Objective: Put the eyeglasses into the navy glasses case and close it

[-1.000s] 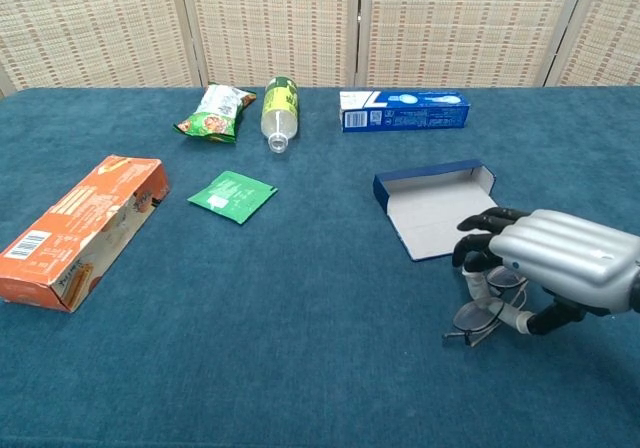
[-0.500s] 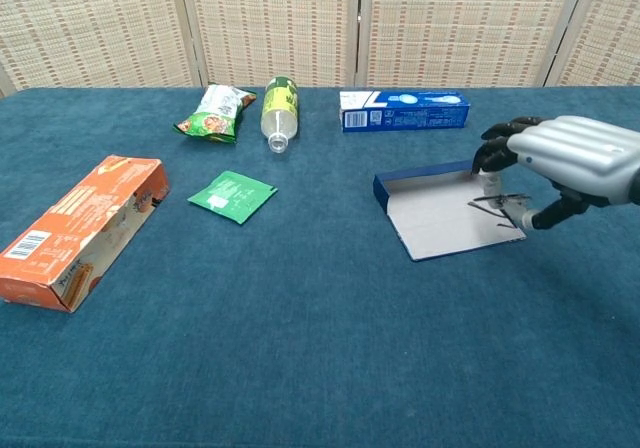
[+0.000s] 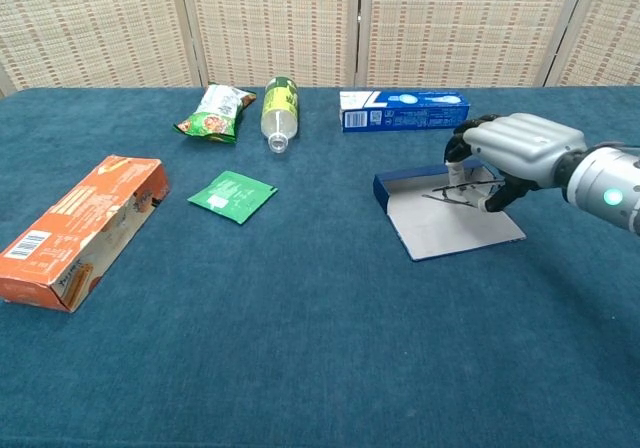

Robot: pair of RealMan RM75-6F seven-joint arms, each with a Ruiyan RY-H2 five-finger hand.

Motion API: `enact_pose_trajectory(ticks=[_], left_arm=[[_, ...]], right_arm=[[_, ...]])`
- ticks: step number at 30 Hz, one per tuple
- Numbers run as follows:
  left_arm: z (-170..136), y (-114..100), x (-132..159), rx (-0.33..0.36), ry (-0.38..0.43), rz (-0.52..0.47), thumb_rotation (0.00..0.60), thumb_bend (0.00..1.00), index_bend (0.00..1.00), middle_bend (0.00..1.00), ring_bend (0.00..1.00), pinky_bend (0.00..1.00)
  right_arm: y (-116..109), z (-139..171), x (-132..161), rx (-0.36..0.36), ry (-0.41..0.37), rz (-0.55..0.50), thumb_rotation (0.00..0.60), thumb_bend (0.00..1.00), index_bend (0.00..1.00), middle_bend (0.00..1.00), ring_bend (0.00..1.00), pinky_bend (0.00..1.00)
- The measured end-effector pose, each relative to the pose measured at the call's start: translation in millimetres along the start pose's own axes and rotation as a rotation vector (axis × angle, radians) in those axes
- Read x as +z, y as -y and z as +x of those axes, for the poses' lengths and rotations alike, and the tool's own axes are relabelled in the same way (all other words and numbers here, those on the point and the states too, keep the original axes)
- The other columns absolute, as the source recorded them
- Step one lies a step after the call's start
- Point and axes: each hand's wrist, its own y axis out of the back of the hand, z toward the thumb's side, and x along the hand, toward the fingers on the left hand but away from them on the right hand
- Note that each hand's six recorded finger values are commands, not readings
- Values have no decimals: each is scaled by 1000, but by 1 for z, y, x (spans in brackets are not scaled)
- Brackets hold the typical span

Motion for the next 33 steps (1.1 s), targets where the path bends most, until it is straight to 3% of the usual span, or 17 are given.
enact_pose_trajectory(ticks=[4,8,16,22,33], left_arm=[[0,1,-2,-3,-4,-1,600,357,0,0,0,0],[0,3,-2,-9,-2,-1,600,358,0,0,0,0],[0,4,-4,-10,-5,-2,600,357,0,0,0,0],[-1,6,-3,-19,-5,-6,600,357,0,0,0,0],[-5,3,-11,-14,-27,-2,600,357,0,0,0,0]], right_arm=[[2,-3,2,0,13,-6,600,410,138,96,27,64],[3,-3,3,-3,17,-10,600,343,2,11,0,64],[-3,2,1,-31,17,-31,600,294,0,0,0,40],[4,7,-3,20,12,1,600,245,0,0,0,0],[9,-25,10,49,26,38,600,235,0,0,0,0]])
